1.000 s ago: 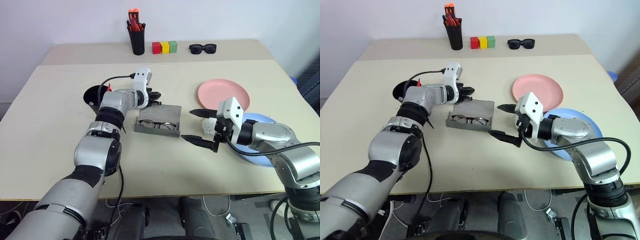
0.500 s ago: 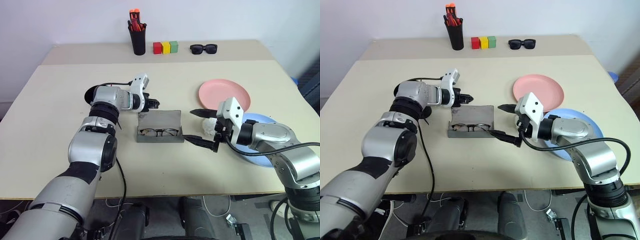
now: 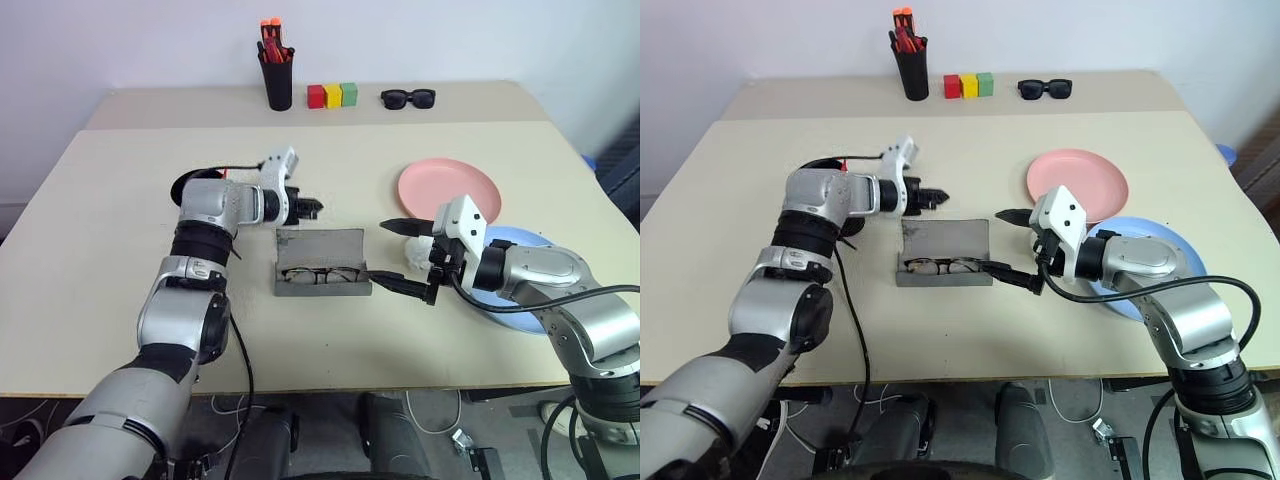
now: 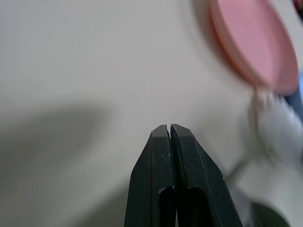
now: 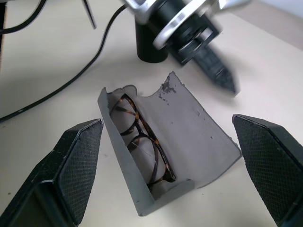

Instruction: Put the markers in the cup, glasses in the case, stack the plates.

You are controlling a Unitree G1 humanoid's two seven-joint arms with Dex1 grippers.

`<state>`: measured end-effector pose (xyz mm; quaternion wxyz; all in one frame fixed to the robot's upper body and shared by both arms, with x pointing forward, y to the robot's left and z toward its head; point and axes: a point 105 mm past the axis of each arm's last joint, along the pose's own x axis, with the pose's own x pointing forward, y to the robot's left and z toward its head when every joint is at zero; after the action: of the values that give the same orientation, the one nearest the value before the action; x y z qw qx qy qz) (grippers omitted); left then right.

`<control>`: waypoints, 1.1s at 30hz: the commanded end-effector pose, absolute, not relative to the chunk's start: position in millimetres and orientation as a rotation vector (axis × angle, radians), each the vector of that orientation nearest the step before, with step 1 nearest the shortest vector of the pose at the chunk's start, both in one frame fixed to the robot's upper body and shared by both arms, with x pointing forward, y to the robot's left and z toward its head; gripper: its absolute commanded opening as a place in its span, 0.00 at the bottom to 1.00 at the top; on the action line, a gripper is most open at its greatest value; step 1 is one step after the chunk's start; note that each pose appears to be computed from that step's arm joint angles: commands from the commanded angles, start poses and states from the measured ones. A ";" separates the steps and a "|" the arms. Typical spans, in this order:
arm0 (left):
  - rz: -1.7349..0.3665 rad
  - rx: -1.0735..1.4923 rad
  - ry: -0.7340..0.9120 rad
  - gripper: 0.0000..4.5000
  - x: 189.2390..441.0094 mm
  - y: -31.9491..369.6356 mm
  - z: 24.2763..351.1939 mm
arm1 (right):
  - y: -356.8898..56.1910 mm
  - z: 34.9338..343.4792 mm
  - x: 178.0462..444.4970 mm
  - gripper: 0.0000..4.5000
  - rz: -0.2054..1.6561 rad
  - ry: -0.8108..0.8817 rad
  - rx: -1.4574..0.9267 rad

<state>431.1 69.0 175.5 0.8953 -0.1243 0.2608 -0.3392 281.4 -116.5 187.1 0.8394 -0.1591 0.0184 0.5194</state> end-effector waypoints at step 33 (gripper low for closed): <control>-1.096 -0.120 0.740 0.01 349.1 45.3 157.2 | -98.6 167.7 269.2 1.00 1.181 0.131 -0.318</control>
<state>353.3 47.2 148.8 0.7866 -0.0688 0.3589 -0.4977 260.4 -90.5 153.2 0.8021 -0.1288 0.0938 0.5755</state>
